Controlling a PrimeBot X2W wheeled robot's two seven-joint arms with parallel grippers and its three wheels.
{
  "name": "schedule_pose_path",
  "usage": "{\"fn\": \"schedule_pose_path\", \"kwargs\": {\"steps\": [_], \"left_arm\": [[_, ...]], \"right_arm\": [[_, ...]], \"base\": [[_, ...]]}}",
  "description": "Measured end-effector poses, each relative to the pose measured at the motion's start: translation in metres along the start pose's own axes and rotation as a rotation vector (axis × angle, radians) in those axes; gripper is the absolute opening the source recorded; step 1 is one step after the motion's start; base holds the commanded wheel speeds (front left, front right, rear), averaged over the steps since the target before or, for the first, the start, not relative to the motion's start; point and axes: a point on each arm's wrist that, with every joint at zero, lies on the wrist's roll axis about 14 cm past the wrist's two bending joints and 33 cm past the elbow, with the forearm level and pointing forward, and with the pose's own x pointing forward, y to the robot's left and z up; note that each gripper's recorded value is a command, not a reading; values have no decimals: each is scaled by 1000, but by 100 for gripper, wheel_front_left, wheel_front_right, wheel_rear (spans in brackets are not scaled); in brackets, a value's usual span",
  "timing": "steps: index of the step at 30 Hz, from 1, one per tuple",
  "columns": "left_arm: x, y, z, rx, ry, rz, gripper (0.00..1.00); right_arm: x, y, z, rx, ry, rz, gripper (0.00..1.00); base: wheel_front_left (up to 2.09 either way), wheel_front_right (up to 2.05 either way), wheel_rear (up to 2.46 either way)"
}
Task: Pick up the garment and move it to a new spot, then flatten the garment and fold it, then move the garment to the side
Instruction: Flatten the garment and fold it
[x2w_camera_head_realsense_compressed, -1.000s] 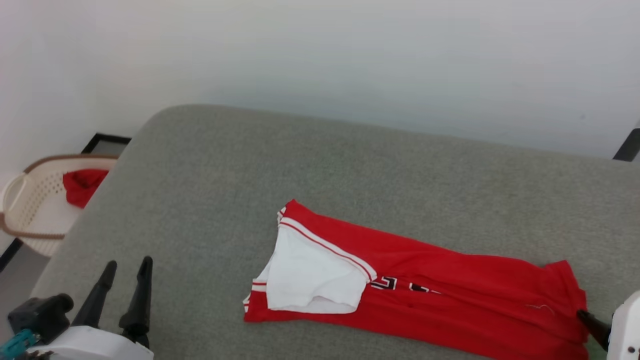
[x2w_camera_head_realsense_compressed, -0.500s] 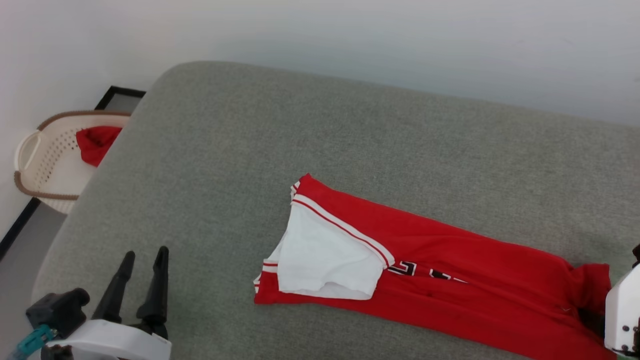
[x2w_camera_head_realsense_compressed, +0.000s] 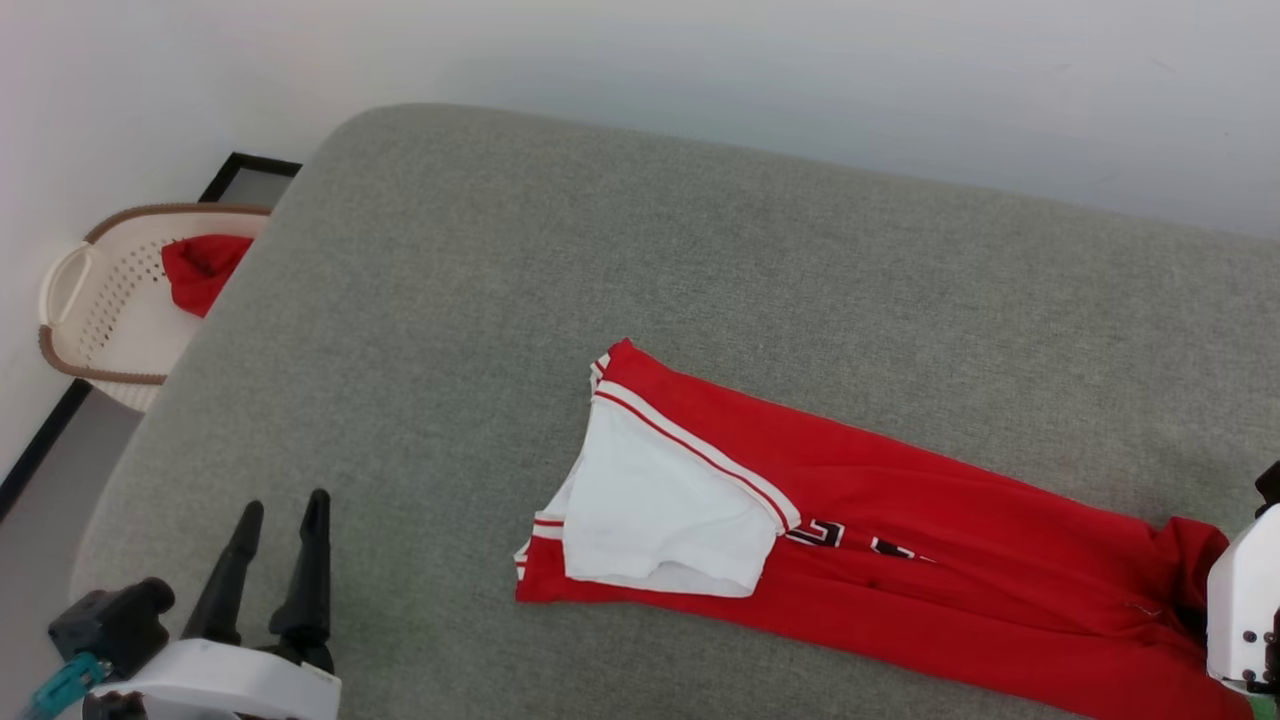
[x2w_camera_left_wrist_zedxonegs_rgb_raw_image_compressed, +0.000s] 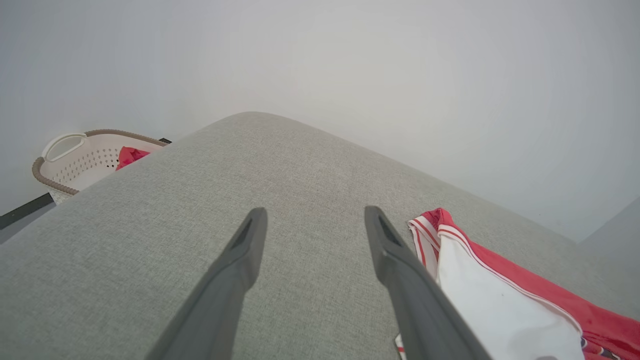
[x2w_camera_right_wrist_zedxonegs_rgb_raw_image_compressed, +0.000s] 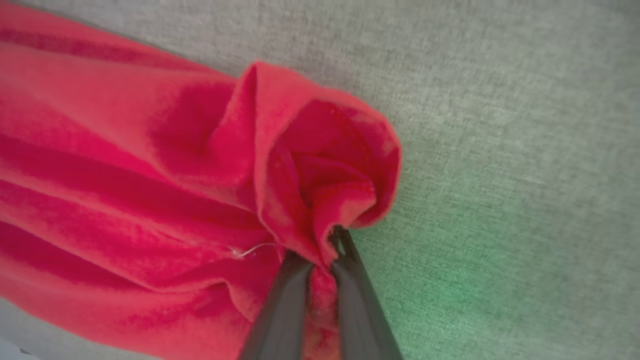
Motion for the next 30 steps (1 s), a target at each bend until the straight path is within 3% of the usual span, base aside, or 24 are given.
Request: {"fn": "schedule_pose_path", "kwargs": {"steps": [7, 19, 30], "left_arm": [[-2, 2, 1, -5, -10, 2, 100], [-2, -7, -5, -9, 5, -35, 100], [0, -19, -10, -12, 21, -81, 100]], "right_arm": [[-10, -16, 7, 11, -46, -35, 0], [-48, -99, 2, 100, -79, -223, 0], [-69, -92, 7, 62, -135, -222, 0]], "base": [[0, 0, 0], [0, 0, 0], [0, 0, 0]]}}
